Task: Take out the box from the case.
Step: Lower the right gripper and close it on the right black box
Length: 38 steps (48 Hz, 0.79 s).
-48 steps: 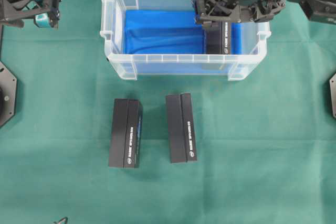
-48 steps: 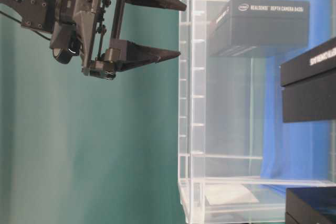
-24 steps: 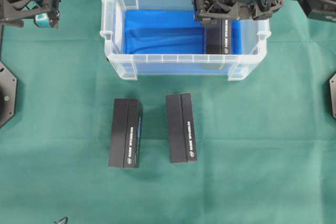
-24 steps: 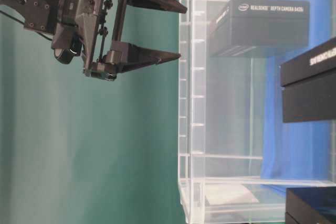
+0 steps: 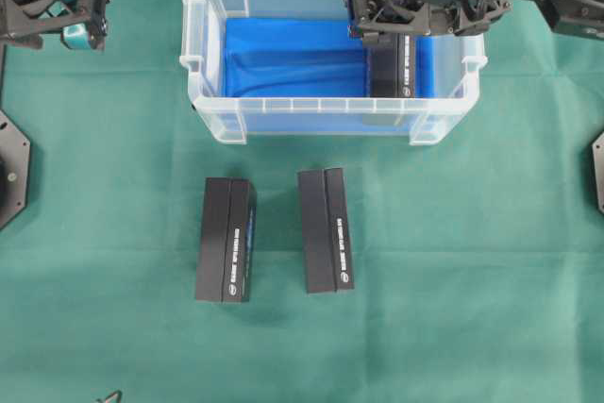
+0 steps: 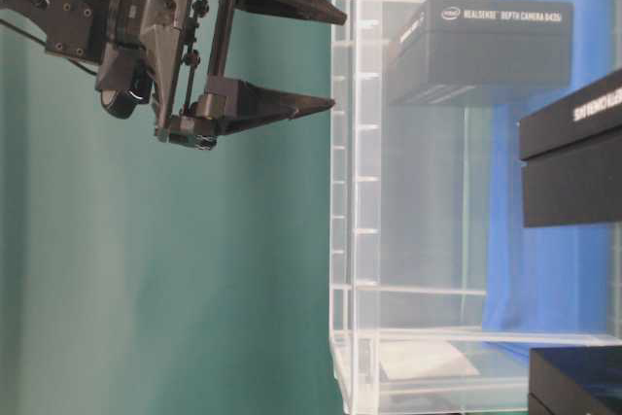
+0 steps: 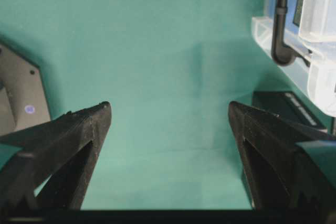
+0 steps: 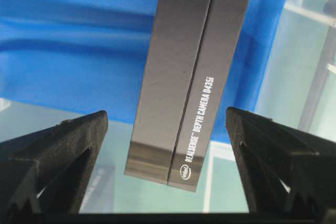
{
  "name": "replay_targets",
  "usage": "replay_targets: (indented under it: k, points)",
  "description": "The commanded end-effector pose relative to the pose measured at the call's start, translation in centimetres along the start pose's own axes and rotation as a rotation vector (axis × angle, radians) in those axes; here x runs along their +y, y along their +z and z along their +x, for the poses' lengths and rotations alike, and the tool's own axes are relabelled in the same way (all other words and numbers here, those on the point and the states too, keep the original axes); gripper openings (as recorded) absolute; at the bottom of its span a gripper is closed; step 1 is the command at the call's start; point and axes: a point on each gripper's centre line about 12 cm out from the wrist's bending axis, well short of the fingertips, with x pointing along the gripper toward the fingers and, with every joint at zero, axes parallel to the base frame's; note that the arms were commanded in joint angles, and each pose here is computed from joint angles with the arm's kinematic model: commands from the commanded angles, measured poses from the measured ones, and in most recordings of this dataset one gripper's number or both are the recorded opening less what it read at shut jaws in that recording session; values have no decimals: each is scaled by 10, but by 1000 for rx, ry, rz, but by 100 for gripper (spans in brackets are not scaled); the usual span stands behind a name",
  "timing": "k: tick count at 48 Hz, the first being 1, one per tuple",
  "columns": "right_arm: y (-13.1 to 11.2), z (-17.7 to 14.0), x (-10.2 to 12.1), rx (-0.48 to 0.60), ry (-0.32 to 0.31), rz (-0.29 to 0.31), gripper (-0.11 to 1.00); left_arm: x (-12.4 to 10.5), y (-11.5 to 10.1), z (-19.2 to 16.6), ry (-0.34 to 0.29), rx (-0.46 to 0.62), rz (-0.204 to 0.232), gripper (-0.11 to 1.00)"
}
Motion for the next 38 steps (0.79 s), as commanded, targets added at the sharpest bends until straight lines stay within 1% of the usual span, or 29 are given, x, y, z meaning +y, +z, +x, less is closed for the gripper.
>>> replay_targets:
  k: [1,18,38]
  points:
    - [4,-10,5,-13,36,3,92,0,2,-5,-16,-13,-4,96]
    - [4,-10,5,-13,36,3,92,0,2,-5,-16,-13,-4,96]
    - [2,0,5,-6,9,-2,92,3,1,-4,-16,-13,-5,96]
